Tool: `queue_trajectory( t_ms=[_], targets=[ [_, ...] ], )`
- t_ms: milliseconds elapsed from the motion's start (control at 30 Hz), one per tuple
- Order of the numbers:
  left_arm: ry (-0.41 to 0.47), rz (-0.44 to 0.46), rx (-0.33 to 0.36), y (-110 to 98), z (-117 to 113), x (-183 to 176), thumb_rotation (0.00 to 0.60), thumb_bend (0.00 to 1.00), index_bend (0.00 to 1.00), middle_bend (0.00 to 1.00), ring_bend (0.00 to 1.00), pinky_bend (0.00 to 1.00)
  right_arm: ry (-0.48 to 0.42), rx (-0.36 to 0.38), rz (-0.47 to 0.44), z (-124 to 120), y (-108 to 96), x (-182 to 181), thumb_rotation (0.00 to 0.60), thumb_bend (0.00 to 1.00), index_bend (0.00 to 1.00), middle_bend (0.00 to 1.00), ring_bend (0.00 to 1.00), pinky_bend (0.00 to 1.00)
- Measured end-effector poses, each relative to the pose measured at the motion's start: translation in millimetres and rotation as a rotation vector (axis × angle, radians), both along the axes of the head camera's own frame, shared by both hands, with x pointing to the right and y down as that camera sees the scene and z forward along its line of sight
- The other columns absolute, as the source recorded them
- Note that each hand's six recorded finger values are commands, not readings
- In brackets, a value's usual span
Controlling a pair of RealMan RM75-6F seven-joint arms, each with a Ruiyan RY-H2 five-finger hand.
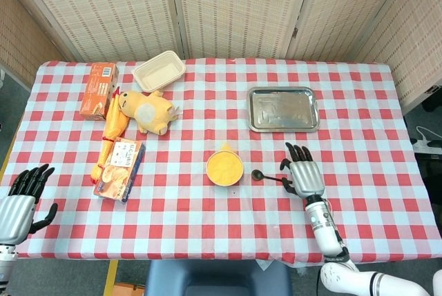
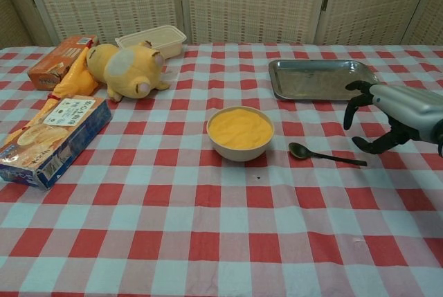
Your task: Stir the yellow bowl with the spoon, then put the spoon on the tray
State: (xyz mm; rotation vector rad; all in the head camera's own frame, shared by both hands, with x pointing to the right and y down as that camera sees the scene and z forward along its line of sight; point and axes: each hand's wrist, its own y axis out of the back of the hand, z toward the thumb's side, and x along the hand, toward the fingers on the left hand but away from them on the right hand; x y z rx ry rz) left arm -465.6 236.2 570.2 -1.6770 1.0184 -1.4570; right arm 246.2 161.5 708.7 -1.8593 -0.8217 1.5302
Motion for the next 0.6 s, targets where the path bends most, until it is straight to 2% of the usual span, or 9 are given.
queue_trajectory(
  t_ms=[200,600],
  targets=[
    [0.006,-0.001,-0.015,-1,3,-1,0.6,0.44,0.0,0.0,0.0,0.03,-0.011,-0.031,-0.019,11,2,-24,0.6,0.36,0.43,0.0,0.0,0.0],
    [0.021,-0.005,-0.025,-1,3,-3,0.6,0.44,0.0,0.0,0.0,0.04,0.035,-0.053,-0.027,26,14,-27,0.6,0.35,0.43,0.0,0.0,0.0]
  ],
)
